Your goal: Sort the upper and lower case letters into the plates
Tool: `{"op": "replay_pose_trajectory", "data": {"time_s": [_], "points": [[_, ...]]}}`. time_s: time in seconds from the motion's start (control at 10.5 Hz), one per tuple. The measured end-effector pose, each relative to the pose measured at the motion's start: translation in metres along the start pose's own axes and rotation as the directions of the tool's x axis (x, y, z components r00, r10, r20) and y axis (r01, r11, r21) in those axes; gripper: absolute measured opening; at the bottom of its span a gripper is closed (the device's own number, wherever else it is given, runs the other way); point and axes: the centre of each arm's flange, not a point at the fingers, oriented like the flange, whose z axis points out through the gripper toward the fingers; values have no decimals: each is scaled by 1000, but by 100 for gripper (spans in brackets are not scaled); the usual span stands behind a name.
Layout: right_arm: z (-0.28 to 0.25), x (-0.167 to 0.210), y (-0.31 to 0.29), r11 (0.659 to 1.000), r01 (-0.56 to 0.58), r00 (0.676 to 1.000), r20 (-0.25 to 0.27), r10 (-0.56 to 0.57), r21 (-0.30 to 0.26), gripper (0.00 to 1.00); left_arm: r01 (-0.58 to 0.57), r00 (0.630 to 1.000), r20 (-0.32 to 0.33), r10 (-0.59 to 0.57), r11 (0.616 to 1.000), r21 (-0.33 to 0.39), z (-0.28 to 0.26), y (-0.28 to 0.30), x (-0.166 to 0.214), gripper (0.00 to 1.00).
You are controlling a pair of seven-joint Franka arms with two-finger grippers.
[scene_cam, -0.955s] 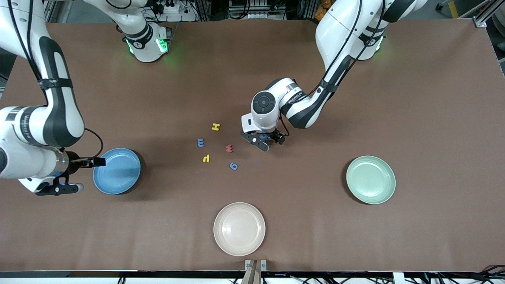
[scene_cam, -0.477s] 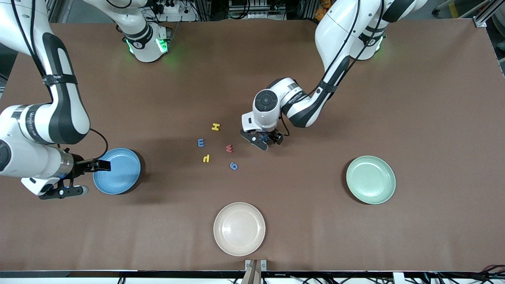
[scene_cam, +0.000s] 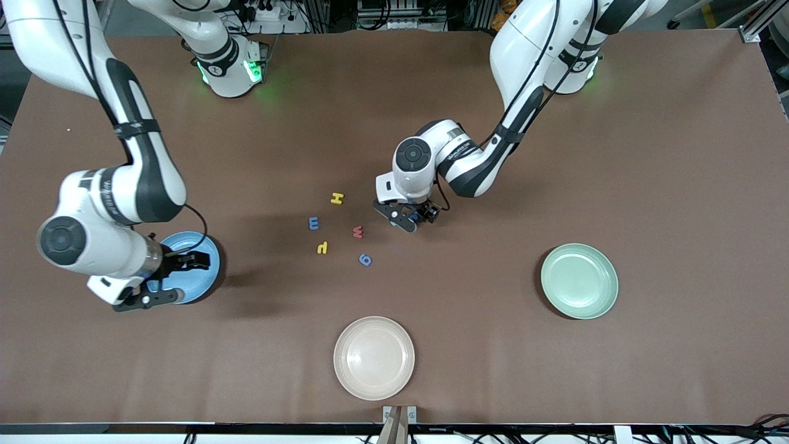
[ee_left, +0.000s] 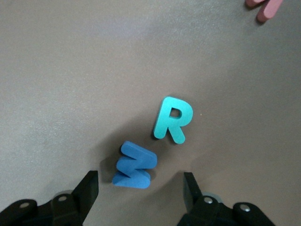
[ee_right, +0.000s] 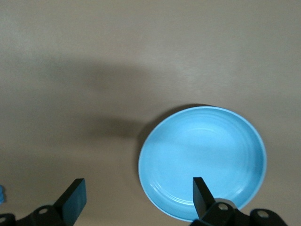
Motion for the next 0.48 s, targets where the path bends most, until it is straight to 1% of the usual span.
{"op": "replay_pose_trajectory", "data": {"time_s": [0.1, 0.19, 0.29, 0.38, 0.48], "points": [[3, 1, -10, 1000, -7, 1000, -5, 7, 1, 100, 0, 1000, 1, 0, 1000, 0, 0, 0, 0, 70], [2, 4, -24, 999, -32, 999, -22, 32, 2, 100, 0, 1000, 1, 0, 1000, 1, 0, 0, 0, 68], [2, 8, -43, 998, -59, 997, -44, 59, 5, 100, 0, 1000, 1, 0, 1000, 1, 0, 0, 0, 57], [8, 11, -65, 997, -82, 995, -62, 83, 8, 100, 0, 1000, 0, 0, 1000, 1, 0, 0, 0, 42], [16, 13, -82, 995, -101, 992, -71, 101, 12, 100, 0, 1000, -1, 0, 1000, 1, -1, 0, 0, 34]]}}
